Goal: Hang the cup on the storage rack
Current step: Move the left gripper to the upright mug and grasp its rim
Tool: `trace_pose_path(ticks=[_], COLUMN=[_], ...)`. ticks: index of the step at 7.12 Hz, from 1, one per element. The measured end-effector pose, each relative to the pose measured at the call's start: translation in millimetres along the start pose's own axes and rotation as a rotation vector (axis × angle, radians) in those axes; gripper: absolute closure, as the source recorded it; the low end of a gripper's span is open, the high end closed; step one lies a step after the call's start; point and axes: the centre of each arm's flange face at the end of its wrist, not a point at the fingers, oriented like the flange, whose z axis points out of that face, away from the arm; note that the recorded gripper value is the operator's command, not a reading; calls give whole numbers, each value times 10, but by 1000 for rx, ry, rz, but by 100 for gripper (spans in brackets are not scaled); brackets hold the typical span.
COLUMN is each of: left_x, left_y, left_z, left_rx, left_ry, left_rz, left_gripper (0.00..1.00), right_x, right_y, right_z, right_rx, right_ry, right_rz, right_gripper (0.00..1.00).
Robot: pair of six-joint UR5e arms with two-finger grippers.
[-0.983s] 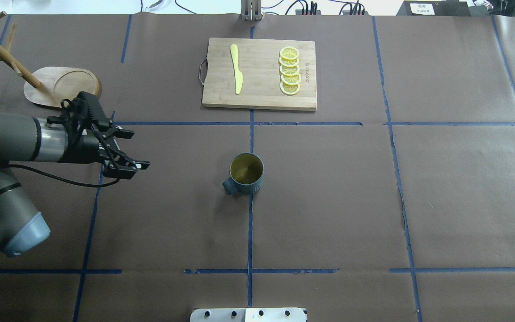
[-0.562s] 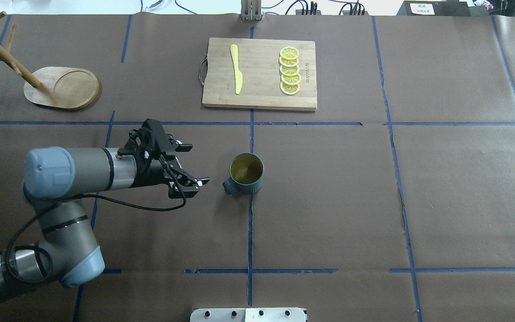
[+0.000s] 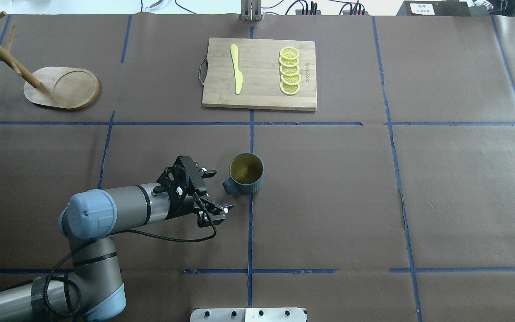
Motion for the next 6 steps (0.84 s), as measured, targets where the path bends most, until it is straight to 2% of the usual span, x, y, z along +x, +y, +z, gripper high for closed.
trace_pose_path(ticks=[3, 6], left_x=[152, 199], left_y=[92, 136], left_z=[287, 415], left_rx=[-7, -22], left_ry=[-52, -55], left_rz=[1, 1], left_gripper=[3, 9], right_x=[6, 4], right_y=[1, -3], right_z=[5, 3], right_rx=[-1, -1], right_ry=[1, 1], right_rz=[-1, 0], right_gripper=[0, 0])
